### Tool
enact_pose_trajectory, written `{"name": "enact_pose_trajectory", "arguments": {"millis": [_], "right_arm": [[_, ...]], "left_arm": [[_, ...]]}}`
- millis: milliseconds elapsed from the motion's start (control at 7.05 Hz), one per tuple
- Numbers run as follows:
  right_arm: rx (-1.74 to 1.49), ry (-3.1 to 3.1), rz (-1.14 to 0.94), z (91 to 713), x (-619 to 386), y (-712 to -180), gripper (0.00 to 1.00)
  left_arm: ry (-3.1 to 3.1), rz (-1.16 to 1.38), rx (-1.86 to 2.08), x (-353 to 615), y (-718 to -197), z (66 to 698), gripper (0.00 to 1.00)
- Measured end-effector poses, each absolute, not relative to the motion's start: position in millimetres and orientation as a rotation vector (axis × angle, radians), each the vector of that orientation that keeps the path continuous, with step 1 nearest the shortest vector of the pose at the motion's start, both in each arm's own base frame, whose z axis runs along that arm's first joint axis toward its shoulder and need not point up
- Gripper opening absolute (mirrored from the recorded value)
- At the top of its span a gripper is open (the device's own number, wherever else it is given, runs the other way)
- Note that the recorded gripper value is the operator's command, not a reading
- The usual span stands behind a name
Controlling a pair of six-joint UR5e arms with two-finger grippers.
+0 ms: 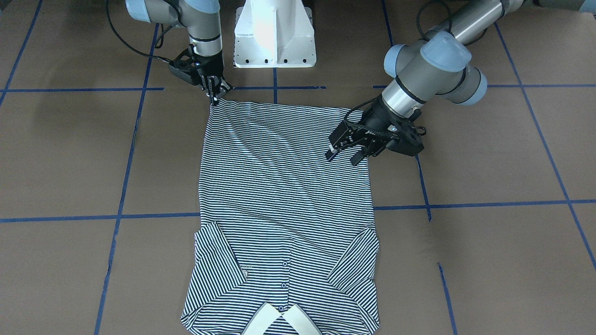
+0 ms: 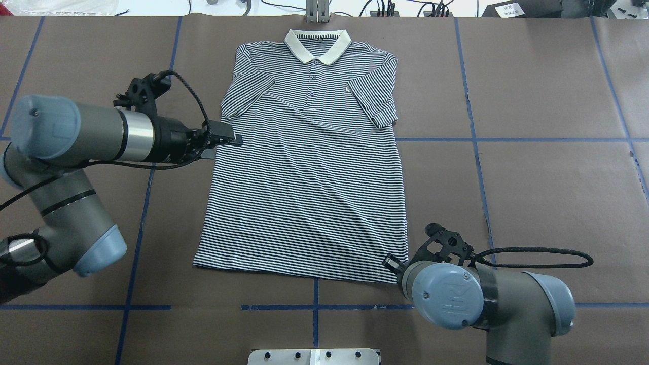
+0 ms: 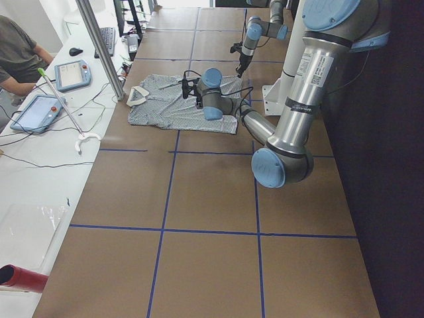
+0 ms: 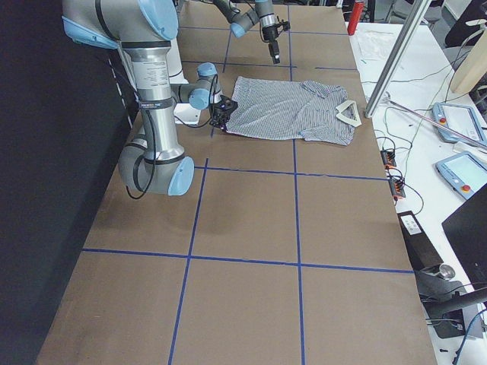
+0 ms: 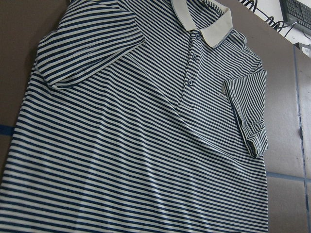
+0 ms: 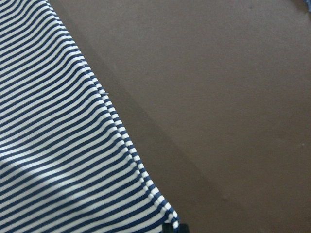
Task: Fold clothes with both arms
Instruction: 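Grasp the hem corners with both grippers and pull toward the robot, then hold the hem corners with both grippers and lift them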
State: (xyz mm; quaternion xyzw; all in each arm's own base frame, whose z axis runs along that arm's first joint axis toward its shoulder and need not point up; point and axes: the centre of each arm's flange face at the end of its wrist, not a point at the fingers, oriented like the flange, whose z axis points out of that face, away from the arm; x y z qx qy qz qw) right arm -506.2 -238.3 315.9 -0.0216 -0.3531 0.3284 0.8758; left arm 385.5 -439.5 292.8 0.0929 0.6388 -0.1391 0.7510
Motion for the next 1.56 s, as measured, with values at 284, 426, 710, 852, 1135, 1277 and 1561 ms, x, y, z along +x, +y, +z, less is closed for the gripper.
{"name": "enact_pose_trajectory", "arguments": {"millis": [284,426,710,852,1135,1277,1561], "right_arm": [[-0.047,-0.724,0.682,327.2,-484.8,-233.1,0.0],[-0.048,-0.721,0.679,329.3,-482.0,-231.7,0.0],[-0.048,-0.717,0.675,331.3,-481.3,-230.1,0.0],[-0.048,-0.716,0.674,331.6,-481.5,-229.8,0.0],[-0.046,-0.715,0.672,332.3,-481.8,-229.6,0.0],[-0.045,-0.715,0.67,332.4,-481.9,-229.6,0.0],[-0.045,-0.715,0.669,332.4,-481.9,-229.6,0.0]], "left_arm": [[1.356,-0.356,0.191,382.9,-363.8,323.3,0.84],[1.304,-0.389,0.165,391.7,-333.8,335.7,0.84],[1.145,-0.433,0.119,427.8,-281.5,345.9,0.81],[1.089,-0.427,0.108,446.3,-262.9,349.4,0.79],[1.043,-0.411,0.098,471.1,-250.8,340.1,0.76],[1.029,-0.408,0.097,477.7,-250.2,339.9,0.73],[1.006,-0.403,0.095,487.1,-249.9,347.3,0.67]]}}
